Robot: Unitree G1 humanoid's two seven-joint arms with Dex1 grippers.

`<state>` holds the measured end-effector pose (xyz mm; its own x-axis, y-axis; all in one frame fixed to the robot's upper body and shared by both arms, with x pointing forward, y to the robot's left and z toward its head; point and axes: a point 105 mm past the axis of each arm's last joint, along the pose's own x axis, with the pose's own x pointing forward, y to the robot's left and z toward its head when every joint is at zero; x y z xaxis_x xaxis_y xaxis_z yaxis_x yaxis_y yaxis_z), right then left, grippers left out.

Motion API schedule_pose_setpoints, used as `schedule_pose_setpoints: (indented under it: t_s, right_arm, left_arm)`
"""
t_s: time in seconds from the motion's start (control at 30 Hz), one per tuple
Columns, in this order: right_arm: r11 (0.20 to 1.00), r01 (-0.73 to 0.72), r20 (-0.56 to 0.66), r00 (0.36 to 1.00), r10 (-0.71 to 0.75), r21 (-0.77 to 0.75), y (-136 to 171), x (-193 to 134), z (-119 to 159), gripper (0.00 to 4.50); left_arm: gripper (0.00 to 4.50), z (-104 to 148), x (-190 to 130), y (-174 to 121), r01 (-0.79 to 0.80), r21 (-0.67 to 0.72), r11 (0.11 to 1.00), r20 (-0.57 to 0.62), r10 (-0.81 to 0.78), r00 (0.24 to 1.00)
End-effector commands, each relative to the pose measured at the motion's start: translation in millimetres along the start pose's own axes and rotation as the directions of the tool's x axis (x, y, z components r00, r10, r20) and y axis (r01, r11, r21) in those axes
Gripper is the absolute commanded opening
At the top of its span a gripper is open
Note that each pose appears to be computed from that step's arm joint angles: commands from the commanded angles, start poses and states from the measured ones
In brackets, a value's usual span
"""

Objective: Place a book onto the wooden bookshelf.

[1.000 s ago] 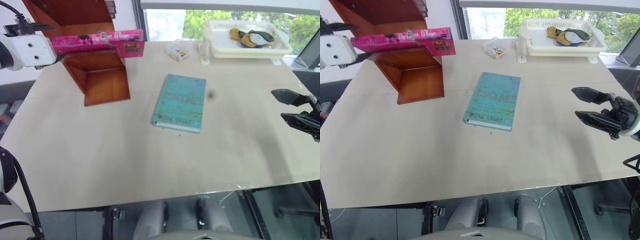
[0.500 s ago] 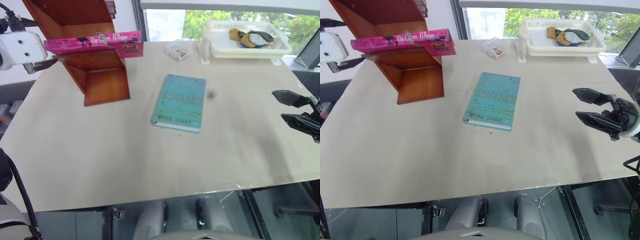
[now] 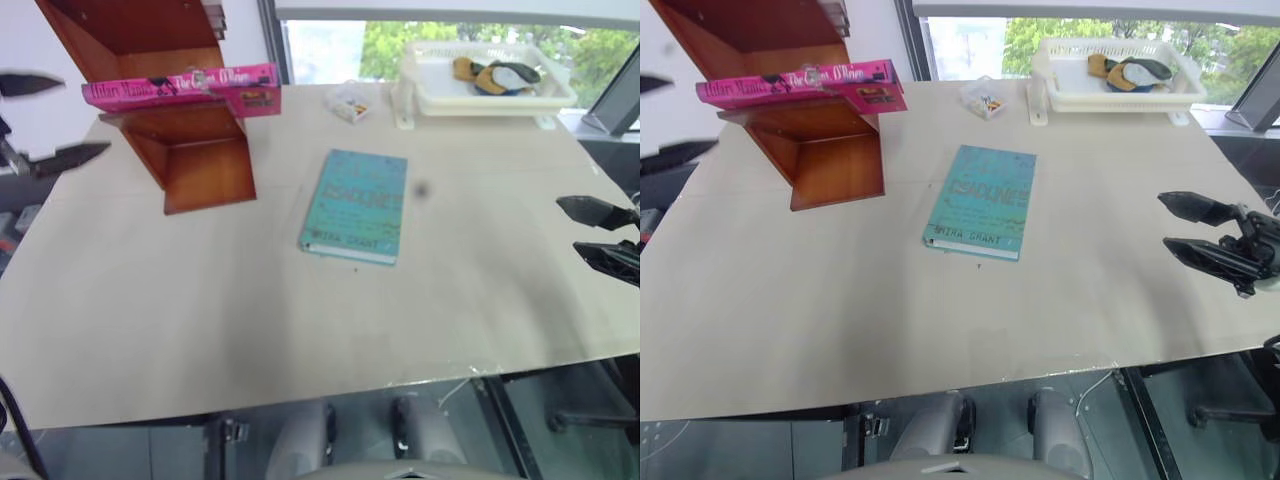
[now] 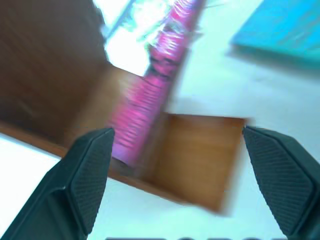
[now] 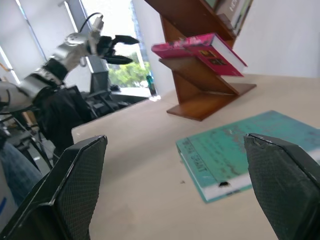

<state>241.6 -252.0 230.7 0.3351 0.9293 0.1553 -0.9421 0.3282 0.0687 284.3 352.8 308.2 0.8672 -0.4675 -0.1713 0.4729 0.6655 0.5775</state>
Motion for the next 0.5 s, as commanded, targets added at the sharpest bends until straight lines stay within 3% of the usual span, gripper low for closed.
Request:
schedule_pose_setpoints:
  t_s: [0.03, 0.1, 0.27, 0.37, 0.5]
  right_arm:
    - [0.999, 0.035, -0.045, 0.998, -0.036, -0.036, -1.0, -8.9, -1.8, 4.5]
    - [0.997, 0.073, -0.103, 0.992, -0.077, -0.035, -3.8, -16.8, -12.9, 4.5]
    - [0.989, 0.141, -0.234, 0.961, -0.148, -0.045, -8.9, -34.8, -36.5, 4.5]
    - [0.985, 0.167, -0.267, 0.948, -0.172, -0.042, -12.0, -43.1, -42.3, 4.5]
    - [0.984, 0.176, -0.268, 0.947, -0.18, -0.04, -14.1, -46.4, -40.9, 4.5]
  left_arm:
    - [4.42, -16.9, -12.4, -21.2, -0.008, -0.114, 0.993, -0.041, 0.003, 0.999]
    - [4.42, -50.2, -17.3, -52.2, 0.024, -0.222, 0.975, -0.112, -0.05, 0.992]
    - [4.42, -89.7, -24.8, -94.0, -0.013, -0.38, 0.925, -0.172, -0.057, 0.983]
    - [4.42, -102.4, -24.5, -105.1, -0.048, -0.396, 0.917, -0.2, -0.035, 0.979]
    - [4.42, -101.2, -23.5, -109.5, -0.034, -0.402, 0.915, -0.188, -0.046, 0.981]
